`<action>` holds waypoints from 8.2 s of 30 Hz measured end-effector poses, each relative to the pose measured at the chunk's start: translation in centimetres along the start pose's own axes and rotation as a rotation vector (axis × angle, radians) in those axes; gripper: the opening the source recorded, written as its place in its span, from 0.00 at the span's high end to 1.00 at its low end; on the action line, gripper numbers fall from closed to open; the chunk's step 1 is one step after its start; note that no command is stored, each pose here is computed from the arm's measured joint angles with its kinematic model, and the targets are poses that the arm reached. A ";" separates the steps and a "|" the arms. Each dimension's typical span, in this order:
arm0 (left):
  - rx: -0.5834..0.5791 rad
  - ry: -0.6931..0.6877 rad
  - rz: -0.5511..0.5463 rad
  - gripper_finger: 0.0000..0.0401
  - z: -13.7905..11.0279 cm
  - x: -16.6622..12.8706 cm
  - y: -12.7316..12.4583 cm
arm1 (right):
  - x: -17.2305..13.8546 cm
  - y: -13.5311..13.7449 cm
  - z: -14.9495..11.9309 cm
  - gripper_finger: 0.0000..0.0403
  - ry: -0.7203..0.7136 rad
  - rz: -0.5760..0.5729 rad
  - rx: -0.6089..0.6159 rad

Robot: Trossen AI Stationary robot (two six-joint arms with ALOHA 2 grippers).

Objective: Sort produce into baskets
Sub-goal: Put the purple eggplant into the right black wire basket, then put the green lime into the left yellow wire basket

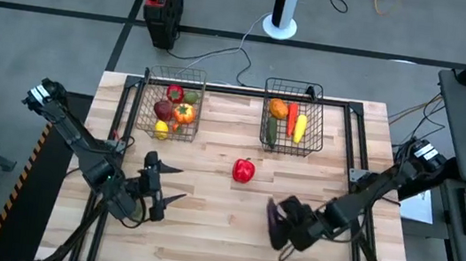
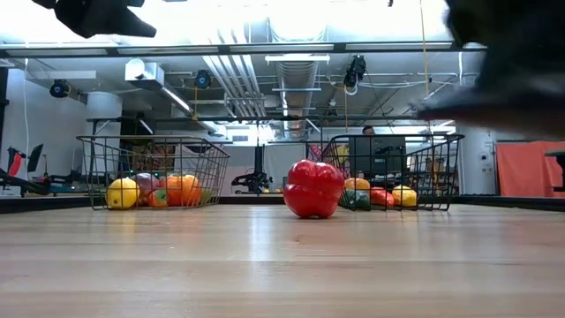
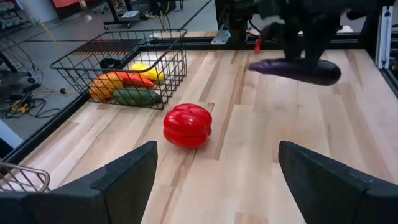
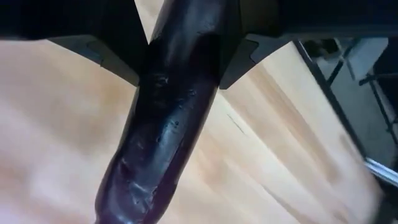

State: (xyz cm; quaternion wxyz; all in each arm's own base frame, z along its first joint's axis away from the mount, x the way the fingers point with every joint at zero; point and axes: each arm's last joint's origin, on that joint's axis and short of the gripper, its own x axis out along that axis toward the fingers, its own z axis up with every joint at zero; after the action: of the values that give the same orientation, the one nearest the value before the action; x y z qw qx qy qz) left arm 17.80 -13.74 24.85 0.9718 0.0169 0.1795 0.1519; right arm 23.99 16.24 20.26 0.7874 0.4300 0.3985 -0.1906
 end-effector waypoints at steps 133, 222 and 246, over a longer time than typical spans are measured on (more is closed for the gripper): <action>-0.327 0.505 -0.191 0.22 0.0 0.1 -2.7 | -6.1 -3.8 23.9 0.29 -0.316 -0.390 -0.203; 0.091 0.426 0.196 0.50 6.1 2.5 6.1 | -2.8 4.8 11.4 0.27 -0.506 -0.173 -0.513; 0.042 0.761 -0.067 0.47 3.9 7.9 25.1 | -1.6 3.8 10.9 0.25 -0.507 -0.169 -0.487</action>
State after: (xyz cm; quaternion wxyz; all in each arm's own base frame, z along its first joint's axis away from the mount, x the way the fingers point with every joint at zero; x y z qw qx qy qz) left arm 18.96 12.62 28.02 0.8394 -0.0266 0.5312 0.1119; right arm 30.47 9.29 26.94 0.9219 0.1344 0.2584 -0.2553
